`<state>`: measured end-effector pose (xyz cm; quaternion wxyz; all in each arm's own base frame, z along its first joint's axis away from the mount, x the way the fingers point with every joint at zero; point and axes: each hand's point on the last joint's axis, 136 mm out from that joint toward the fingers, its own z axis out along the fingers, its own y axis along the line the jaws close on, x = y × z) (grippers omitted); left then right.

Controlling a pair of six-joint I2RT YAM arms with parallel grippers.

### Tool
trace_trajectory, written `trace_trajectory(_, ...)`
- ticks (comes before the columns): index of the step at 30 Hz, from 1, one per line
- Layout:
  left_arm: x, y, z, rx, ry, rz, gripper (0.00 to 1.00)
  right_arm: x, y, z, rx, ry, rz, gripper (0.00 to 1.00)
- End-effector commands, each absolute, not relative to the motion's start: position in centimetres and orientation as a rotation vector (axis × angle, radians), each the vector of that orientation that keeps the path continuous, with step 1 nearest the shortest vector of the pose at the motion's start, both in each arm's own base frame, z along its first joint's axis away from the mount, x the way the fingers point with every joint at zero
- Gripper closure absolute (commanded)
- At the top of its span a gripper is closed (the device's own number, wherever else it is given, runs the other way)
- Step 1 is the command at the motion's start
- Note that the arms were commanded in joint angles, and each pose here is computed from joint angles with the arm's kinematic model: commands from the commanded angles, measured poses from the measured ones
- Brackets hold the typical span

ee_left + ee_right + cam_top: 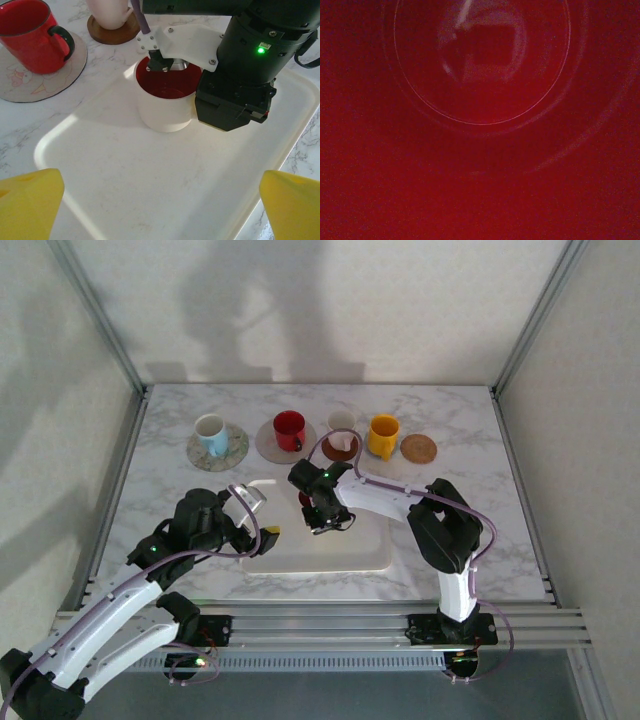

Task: Place the cup by the coaster

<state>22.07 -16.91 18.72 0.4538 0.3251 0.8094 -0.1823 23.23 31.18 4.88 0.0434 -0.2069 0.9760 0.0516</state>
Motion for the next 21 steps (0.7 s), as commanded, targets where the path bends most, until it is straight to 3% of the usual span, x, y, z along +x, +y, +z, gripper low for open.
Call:
trace_trajectory(1, 22.6, -16.6, 20.9, 0.757, 1.953, -0.444, 0.00, 23.9, 31.9, 9.0, -0.640, 2.882, 0.212, 0.96)
trace_trajectory(4, 22.7, -16.6, 21.7, 0.747, 1.941, -0.438, 0.00, 24.0, 31.7, 10.1, -0.640, 2.859, 0.205, 1.00)
trace_trajectory(21, 24.2, -18.9, 26.9, 0.760, 1.793, -0.516, 0.00, 24.5, 29.4, 19.6, -0.588, 2.673, 0.269, 1.00)
